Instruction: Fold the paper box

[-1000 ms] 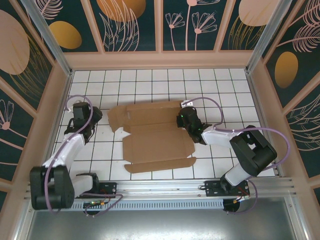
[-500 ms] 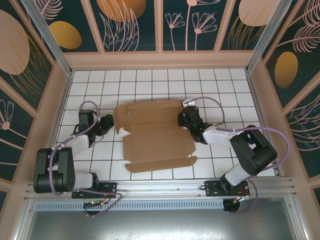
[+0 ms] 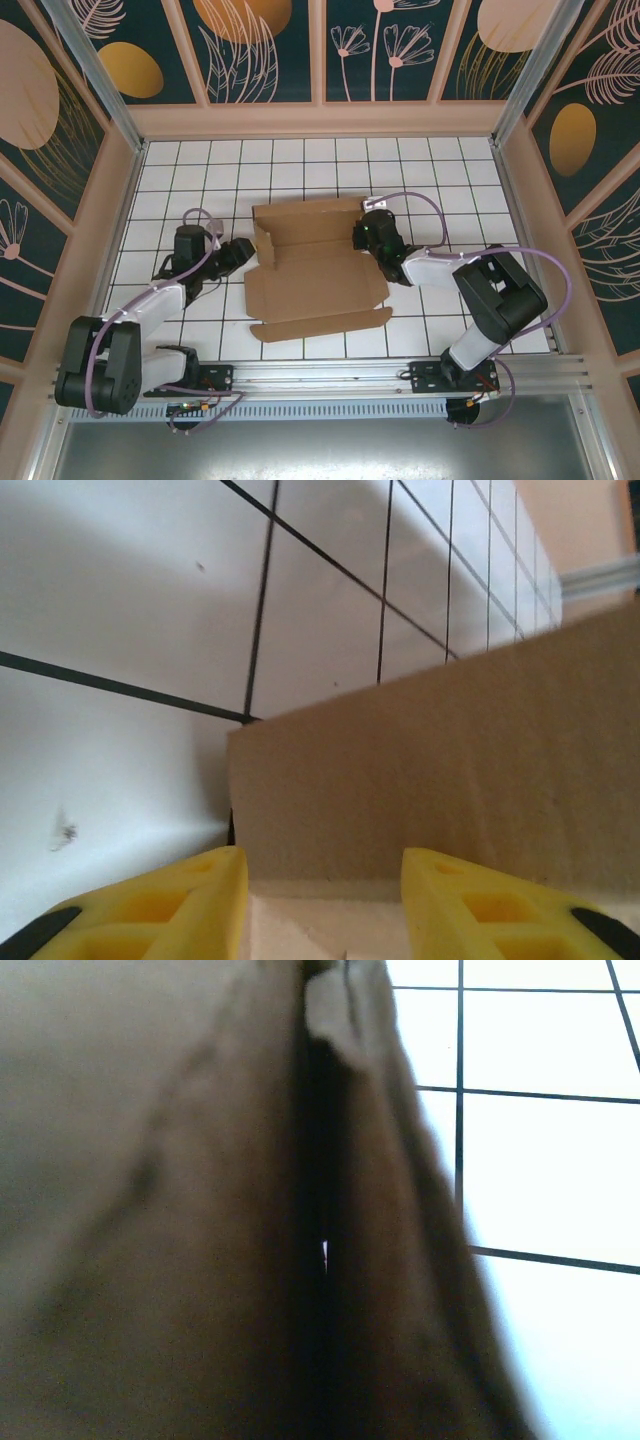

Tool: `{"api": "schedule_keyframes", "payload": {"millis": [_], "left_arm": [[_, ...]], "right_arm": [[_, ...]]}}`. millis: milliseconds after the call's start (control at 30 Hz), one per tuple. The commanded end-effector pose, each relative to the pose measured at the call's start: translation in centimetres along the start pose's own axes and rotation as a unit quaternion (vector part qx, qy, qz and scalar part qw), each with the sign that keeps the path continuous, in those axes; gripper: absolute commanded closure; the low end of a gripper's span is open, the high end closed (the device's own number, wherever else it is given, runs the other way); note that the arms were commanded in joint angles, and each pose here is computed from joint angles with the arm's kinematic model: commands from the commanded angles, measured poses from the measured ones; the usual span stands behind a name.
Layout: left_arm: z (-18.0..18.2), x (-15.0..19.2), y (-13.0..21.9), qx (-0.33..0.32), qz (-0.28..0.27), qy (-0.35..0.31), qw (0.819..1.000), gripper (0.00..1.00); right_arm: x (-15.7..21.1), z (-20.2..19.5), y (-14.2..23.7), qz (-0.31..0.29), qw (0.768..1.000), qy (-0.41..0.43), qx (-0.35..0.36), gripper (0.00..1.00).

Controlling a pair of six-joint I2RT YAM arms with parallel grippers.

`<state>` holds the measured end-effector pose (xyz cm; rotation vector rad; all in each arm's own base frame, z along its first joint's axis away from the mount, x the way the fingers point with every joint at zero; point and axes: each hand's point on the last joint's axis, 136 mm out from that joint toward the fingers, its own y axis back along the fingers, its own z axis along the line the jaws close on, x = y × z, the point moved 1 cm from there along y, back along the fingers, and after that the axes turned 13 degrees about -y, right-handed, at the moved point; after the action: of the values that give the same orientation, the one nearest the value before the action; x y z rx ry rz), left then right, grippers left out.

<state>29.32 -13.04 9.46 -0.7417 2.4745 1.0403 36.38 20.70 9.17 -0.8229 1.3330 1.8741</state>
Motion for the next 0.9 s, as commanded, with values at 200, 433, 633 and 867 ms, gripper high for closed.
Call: {"api": "schedule_keyframes", "payload": {"millis": [200,433,633,867], "left_arm": [[-1.0,-1.3,1.0,-0.063,-0.005,-0.097,0.993,0.52],[-2.8,-1.7,-0.1,-0.068,0.025,-0.155,0.985,0.50],[-3.2,-2.4,0.0,-0.094,0.038,-0.212,0.972,0.47],[-3.7,-2.6,0.0,-0.093,0.047,-0.249,0.963,0.41]], "right_arm": [[5.9,-2.7,-0.3,0.098,0.994,0.029,0.049,1.00],[5.9,-2.3,-0.7,0.105,0.993,0.038,0.044,1.00],[5.8,-2.2,-0.9,0.113,0.991,0.048,0.048,1.00],[5.8,-2.6,-0.6,0.120,0.990,0.056,0.057,1.00]]}}
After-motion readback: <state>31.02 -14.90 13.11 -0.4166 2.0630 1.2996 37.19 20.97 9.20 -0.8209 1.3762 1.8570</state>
